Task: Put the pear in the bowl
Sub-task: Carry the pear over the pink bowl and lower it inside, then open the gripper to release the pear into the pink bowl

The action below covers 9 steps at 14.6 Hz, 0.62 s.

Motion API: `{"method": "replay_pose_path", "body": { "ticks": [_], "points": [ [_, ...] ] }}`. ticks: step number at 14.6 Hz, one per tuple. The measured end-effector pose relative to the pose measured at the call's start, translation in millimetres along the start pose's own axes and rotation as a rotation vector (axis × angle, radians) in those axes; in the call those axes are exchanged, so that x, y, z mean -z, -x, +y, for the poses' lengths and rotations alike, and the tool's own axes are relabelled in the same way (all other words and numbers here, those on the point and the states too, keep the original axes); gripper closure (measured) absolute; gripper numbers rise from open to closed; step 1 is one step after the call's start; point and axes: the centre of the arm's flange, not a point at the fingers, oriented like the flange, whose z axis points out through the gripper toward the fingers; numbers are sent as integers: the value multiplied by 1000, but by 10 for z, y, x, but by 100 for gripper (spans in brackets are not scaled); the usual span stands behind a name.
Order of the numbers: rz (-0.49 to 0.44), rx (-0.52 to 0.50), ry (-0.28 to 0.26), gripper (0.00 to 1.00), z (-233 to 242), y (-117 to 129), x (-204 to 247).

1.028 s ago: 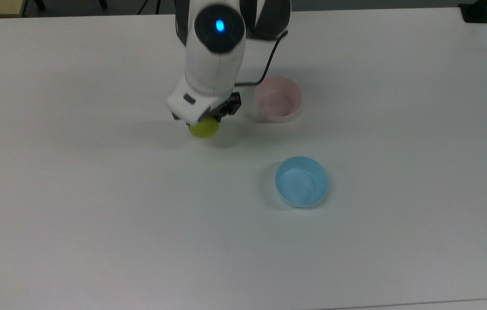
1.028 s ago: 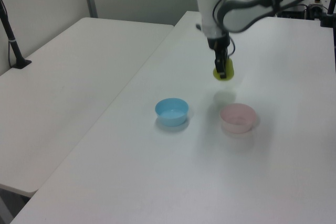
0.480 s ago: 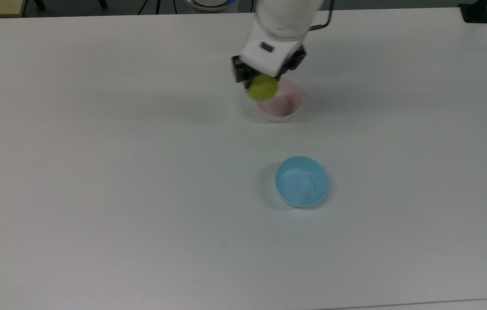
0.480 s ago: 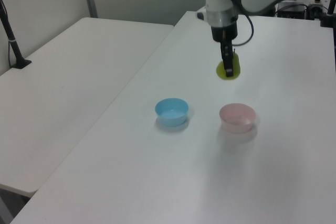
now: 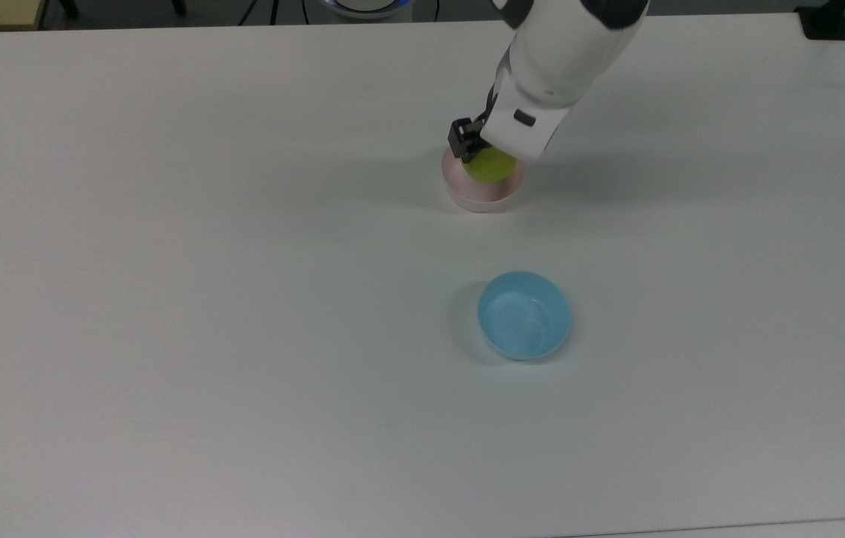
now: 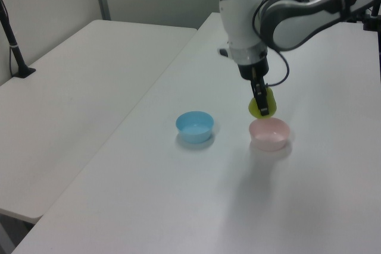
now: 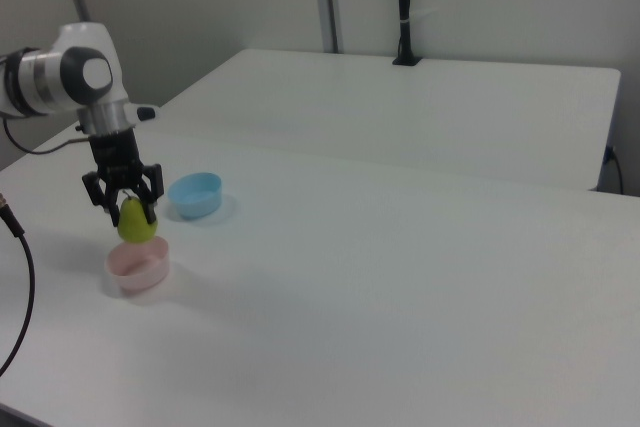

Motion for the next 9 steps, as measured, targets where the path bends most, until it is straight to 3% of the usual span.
{"method": "replay_pose_path", "body": {
  "ticks": [3,6,8,9],
  "points": [
    [-70,30,16,33,-214,-155,-415],
    [-93,33,21,24,-233,-198,-552],
    [-88,31,21,1,-219,-203,-529],
    [-83,29,21,0,-209,-205,-504]
  ]
}}
